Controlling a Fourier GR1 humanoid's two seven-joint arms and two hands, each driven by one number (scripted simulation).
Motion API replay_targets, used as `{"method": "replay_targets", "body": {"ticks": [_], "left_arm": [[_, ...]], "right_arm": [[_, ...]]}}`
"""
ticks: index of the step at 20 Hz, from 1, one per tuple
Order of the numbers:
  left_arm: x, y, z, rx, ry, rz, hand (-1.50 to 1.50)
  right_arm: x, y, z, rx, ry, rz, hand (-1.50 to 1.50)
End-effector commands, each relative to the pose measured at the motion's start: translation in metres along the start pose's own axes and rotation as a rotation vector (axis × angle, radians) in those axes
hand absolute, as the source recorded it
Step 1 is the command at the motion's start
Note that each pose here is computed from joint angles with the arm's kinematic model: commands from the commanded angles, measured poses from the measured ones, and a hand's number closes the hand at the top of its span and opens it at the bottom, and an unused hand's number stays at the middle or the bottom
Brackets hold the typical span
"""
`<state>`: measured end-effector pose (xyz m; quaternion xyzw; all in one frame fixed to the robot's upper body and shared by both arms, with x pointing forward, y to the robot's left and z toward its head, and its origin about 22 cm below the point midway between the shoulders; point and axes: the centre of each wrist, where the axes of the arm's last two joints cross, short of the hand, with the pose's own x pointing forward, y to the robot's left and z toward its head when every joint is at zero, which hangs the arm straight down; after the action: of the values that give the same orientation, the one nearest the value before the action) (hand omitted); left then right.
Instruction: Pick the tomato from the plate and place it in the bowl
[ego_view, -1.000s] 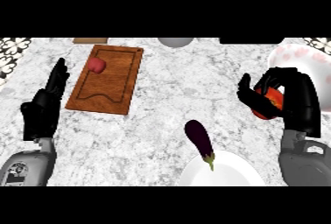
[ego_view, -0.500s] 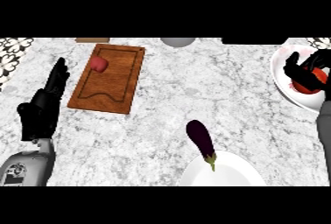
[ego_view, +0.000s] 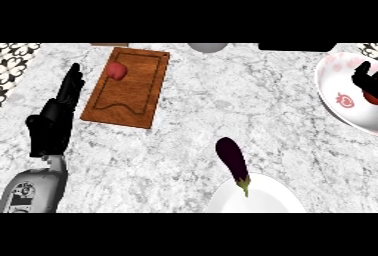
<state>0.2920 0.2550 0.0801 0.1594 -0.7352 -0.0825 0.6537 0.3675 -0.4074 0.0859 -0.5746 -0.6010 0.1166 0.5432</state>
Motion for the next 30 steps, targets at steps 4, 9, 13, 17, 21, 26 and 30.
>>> {"method": "replay_targets", "body": {"ticks": [4, 9, 13, 17, 21, 26, 30], "left_arm": [[0.020, -0.008, -0.006, -0.005, -0.032, 0.009, 0.00], [0.013, -0.002, -0.003, -0.023, -0.027, -0.011, 0.00], [0.005, -0.003, -0.006, -0.029, -0.017, -0.004, 0.00], [0.004, -0.006, -0.004, -0.011, -0.013, 0.001, 0.00], [0.005, -0.005, -0.006, 0.001, -0.013, -0.002, 0.00], [0.016, -0.001, -0.011, 0.015, -0.005, 0.001, 0.00], [-0.006, 0.025, 0.003, 0.009, 0.011, -0.002, 0.00]], "right_arm": [[-0.032, 0.015, -0.004, 0.004, 0.154, -0.066, 1.50], [-0.044, 0.015, -0.003, 0.146, 0.141, -0.193, -1.50], [-0.047, 0.000, -0.014, 0.154, 0.069, -0.314, -1.50], [-0.062, -0.002, -0.007, 0.072, 0.056, -0.422, -1.50], [-0.075, -0.009, -0.005, 0.029, 0.089, -0.462, -1.50], [-0.102, -0.046, -0.011, 0.064, 0.095, -0.579, -1.50], [-0.131, -0.068, 0.000, 0.068, 0.114, -0.633, -1.50]]}}
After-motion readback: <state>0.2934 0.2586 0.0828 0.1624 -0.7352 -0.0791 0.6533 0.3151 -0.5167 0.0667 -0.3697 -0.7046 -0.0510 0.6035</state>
